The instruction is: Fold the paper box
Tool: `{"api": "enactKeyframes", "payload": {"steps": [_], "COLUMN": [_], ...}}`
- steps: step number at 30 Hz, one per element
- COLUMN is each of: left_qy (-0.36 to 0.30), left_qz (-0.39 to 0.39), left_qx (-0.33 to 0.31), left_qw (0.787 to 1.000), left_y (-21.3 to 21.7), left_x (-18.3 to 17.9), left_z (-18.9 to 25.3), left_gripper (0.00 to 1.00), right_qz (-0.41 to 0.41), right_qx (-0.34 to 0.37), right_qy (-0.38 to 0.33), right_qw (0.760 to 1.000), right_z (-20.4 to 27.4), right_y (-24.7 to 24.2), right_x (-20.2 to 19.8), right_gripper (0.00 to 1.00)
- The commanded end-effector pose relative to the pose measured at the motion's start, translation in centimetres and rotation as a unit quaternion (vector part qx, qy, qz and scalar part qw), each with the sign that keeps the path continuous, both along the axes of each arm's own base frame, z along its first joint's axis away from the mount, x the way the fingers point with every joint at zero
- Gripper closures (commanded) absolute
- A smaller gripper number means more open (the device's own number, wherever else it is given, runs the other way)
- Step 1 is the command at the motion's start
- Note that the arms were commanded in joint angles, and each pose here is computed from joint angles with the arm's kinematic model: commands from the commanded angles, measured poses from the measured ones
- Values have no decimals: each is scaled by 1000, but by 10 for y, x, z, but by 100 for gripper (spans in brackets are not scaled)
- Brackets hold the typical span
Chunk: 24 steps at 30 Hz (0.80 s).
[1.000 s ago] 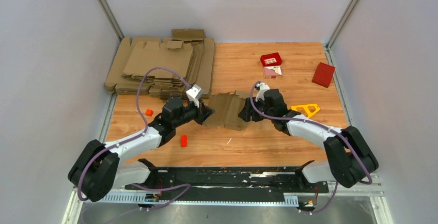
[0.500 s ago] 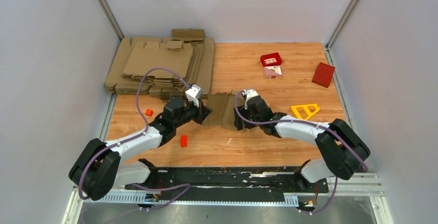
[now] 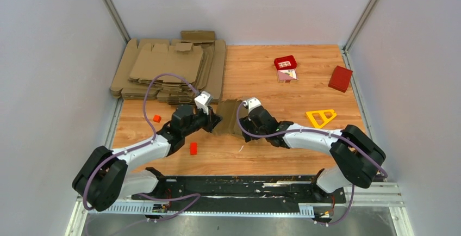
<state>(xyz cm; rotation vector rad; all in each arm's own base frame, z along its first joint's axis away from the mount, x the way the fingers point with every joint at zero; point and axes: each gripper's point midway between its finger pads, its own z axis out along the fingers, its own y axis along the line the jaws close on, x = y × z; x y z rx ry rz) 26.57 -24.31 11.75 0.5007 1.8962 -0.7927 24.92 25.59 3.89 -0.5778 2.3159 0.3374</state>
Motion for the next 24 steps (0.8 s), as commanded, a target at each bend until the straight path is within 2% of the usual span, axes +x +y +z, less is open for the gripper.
{"api": "enactKeyframes", "payload": {"steps": [1, 4, 12, 18, 24], "left_qy": [-33, -42, -62, -64, -62], "left_qz": [-3, -8, -34, -64, -64], "left_qx": [-32, -43, -67, -88, -71], "left_qw": [999, 998, 995, 992, 993], "left_y": [-4, -5, -15, -28, -37], "left_x": [1, -3, -13, -18, -15], "left_z": [19, 24, 32, 35, 22], "left_gripper": [91, 91, 91, 90, 91], "right_qz": [15, 7, -18, -80, -121], "right_qx": [36, 35, 44, 40, 19], "right_qy": [-33, -27, -36, -62, -89], "right_qw": [999, 999, 998, 994, 988], "right_z": [25, 24, 32, 42, 51], "right_y": [16, 15, 10, -14, -36], "right_x": [9, 10, 14, 25, 34], "right_gripper": [36, 38, 53, 60, 64]}}
